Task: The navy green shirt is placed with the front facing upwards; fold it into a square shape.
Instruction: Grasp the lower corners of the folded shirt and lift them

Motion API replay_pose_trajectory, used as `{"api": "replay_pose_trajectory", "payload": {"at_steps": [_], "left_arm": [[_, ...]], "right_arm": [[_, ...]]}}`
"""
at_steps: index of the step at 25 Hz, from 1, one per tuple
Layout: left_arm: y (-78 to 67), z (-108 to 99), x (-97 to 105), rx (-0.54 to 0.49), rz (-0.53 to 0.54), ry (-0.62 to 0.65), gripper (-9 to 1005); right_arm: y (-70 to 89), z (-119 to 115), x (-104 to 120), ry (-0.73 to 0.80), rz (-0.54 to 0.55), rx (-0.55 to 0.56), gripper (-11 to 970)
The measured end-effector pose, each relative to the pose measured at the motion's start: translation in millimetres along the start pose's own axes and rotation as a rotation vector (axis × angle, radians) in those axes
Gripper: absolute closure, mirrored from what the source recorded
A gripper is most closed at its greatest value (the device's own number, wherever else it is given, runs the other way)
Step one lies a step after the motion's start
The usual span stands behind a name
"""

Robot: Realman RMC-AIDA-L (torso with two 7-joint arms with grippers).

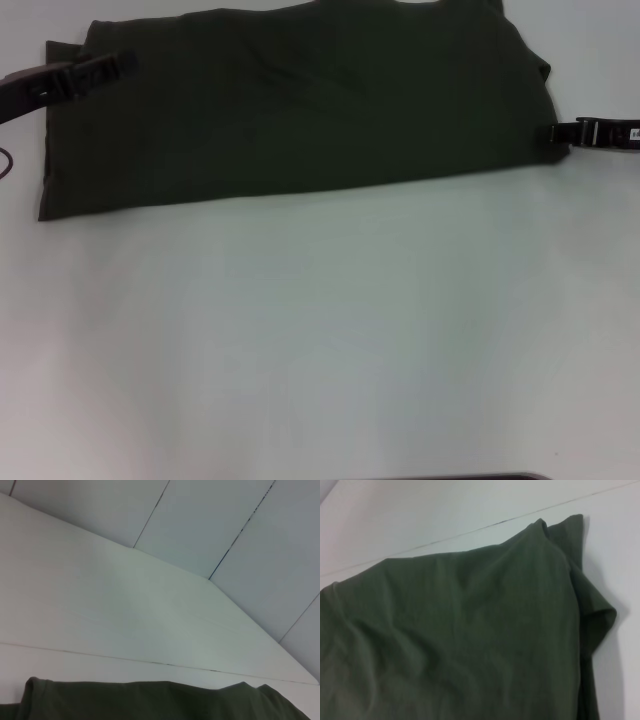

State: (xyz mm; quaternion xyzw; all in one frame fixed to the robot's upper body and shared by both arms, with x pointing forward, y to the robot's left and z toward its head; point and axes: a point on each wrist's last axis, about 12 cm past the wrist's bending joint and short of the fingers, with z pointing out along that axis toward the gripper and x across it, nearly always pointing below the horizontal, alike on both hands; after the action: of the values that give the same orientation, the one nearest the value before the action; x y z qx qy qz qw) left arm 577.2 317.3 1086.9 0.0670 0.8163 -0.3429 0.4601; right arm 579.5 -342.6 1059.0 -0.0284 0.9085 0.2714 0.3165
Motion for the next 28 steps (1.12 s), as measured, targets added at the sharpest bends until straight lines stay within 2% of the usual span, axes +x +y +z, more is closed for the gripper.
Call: {"api": "replay_pose_trajectory", "payload": {"at_steps": [3,8,16,25,28], "left_arm": [[0.4,0,0,-0.001,-0.001,0.000,196],[1.7,-3,2,-0.006,-0.003,0.001,197],[5.1,-7,3,-0.017,-0.008,0.009,197],[17.0,-32,9,-0.020,-0.049,0.083,199],[23.4,-43,15,-0.043,-0.093,0.148,200]], "right_arm": [[-0.4,1,0,0.009,0.000,-0.004,568],[-0.6,1,-1,0.010,0.001,-0.004,812],[-3.1,-2,0,0.003,0.010,0.000,952],[-4.5,-3,1,0.003,0.010,0.005,949],[-4.4,-3,2,0.004,0.009,0.003,948]]}}
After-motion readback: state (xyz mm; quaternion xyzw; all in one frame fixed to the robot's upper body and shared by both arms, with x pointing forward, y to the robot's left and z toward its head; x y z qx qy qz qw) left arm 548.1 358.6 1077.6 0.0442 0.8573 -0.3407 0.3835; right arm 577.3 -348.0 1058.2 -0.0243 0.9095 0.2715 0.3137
